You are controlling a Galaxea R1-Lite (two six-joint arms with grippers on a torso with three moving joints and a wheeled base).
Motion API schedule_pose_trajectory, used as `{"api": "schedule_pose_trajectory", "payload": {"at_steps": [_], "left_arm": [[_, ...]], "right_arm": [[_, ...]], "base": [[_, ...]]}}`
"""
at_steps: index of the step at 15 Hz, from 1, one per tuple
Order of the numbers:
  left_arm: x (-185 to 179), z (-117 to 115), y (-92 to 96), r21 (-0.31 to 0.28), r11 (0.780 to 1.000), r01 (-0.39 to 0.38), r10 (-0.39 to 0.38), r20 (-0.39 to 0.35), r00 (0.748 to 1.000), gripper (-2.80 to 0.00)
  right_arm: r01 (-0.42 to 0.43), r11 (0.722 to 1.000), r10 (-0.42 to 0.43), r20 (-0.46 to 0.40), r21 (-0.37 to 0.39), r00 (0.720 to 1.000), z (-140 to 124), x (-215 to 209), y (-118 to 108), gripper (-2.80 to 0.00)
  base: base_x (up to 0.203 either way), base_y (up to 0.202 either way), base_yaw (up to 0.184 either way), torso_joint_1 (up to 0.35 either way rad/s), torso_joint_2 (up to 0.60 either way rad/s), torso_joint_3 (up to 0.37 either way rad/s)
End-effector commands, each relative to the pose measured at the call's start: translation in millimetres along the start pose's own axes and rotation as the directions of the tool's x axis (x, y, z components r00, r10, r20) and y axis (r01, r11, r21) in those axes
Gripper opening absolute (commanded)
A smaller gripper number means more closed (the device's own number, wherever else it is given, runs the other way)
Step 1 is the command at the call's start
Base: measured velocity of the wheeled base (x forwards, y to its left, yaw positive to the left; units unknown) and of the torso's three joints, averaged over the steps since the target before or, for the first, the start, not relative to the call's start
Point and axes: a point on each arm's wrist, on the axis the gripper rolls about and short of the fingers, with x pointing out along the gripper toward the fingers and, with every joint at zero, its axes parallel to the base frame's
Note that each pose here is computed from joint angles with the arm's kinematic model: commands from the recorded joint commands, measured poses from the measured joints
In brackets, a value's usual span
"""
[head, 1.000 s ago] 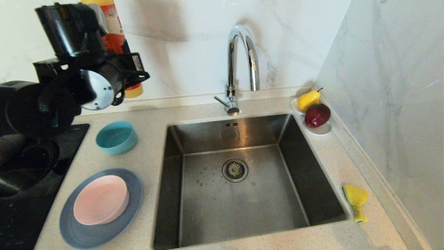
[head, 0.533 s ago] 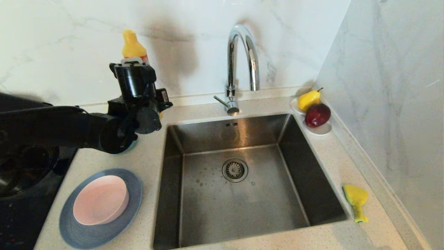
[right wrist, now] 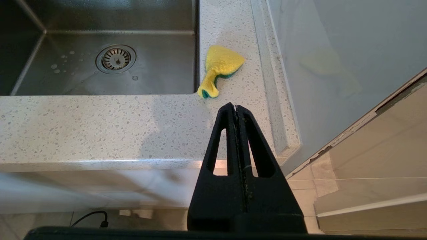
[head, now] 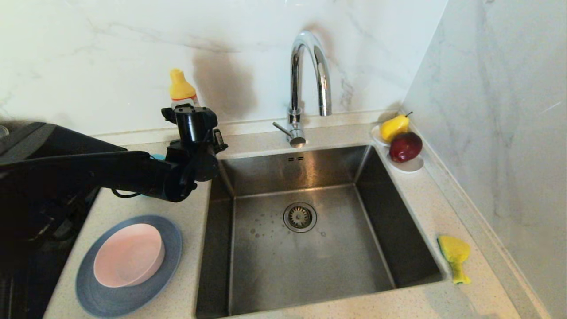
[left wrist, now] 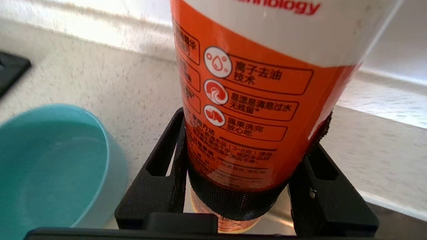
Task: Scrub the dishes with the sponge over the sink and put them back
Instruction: Place the dish soap on the table
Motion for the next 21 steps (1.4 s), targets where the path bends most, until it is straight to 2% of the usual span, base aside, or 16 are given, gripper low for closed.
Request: {"api": "schedule_pose_trajectory", "payload": {"at_steps": [1,16,21], "left_arm": [[12,-14,-0.3,-0.005,1.0,-0.02,0.02,-0.01,1.0,-2.8],[48,-16,-12.8,-0.08,0.996,-0.048,0.054,0.066,0.996,-2.8],[61,-24,-15.0,-0.08,0.995,-0.058,0.064,0.077,0.995,-2.8]], "right_arm": [[-0.001,1.0,0.001,0.002,-0.002,1.0,0,0,0,-2.8],[-0.001,1.0,0.001,0.002,-0.002,1.0,0,0,0,-2.8],[-0.001,1.0,0.001,0.002,-0.001,1.0,0,0,0,-2.8]], "base": [[0.0,0.0,0.0,0.0,0.0,0.0],[0.0,0.0,0.0,0.0,0.0,0.0],[0.0,0.0,0.0,0.0,0.0,0.0]]}}
